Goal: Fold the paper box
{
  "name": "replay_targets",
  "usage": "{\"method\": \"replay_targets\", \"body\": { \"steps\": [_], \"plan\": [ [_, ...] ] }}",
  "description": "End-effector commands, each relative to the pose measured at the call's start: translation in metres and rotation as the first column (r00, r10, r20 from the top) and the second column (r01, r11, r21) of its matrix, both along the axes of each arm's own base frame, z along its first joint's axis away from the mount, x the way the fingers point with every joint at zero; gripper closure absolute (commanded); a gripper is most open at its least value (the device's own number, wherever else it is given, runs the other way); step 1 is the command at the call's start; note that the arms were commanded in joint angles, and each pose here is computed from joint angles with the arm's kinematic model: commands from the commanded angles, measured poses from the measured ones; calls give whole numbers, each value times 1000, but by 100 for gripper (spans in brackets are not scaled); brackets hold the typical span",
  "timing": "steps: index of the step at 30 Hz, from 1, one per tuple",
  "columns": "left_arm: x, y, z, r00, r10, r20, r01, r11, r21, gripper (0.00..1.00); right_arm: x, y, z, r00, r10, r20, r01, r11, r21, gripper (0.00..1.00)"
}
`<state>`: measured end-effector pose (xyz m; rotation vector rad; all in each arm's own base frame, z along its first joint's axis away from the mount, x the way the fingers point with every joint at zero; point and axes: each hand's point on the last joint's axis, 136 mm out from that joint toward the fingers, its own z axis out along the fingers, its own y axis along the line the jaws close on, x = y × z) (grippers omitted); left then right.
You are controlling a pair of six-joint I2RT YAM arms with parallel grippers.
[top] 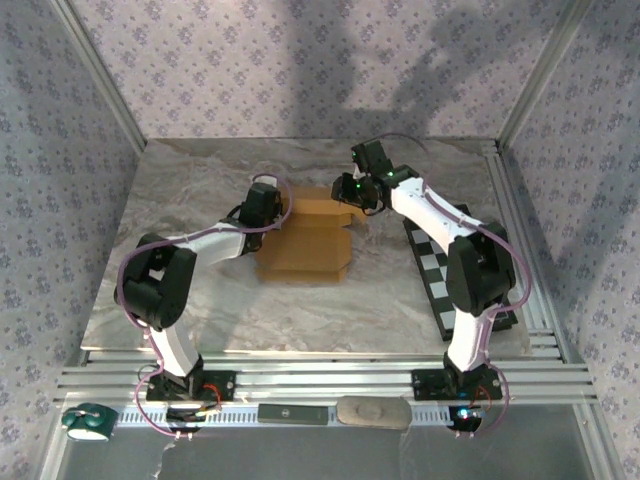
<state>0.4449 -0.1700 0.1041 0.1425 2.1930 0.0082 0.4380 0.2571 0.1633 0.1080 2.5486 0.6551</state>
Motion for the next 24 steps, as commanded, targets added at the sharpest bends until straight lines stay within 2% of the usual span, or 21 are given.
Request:
{"method": "replay_targets", "body": {
  "steps": [1,12,20,24],
  "plan": [
    [2,-7,1,1000,-23,13,22,1000,12,100,3,9,1,1000,21,2,-21,999,26,60],
    [3,-9,2,999,-30,14,29,999,17,100,9,15,8,1000,-1,4,1,987,162,63],
    [3,-9,-1,1000,-19,5,19,1000,6,100,11,9,11,999,-42,11,38,970,238,83],
    [2,-10,-5,1000,-3,-8,3,1000,-20,100,15,6,14,997,-82,13,73,942,327,94]
  ]
}}
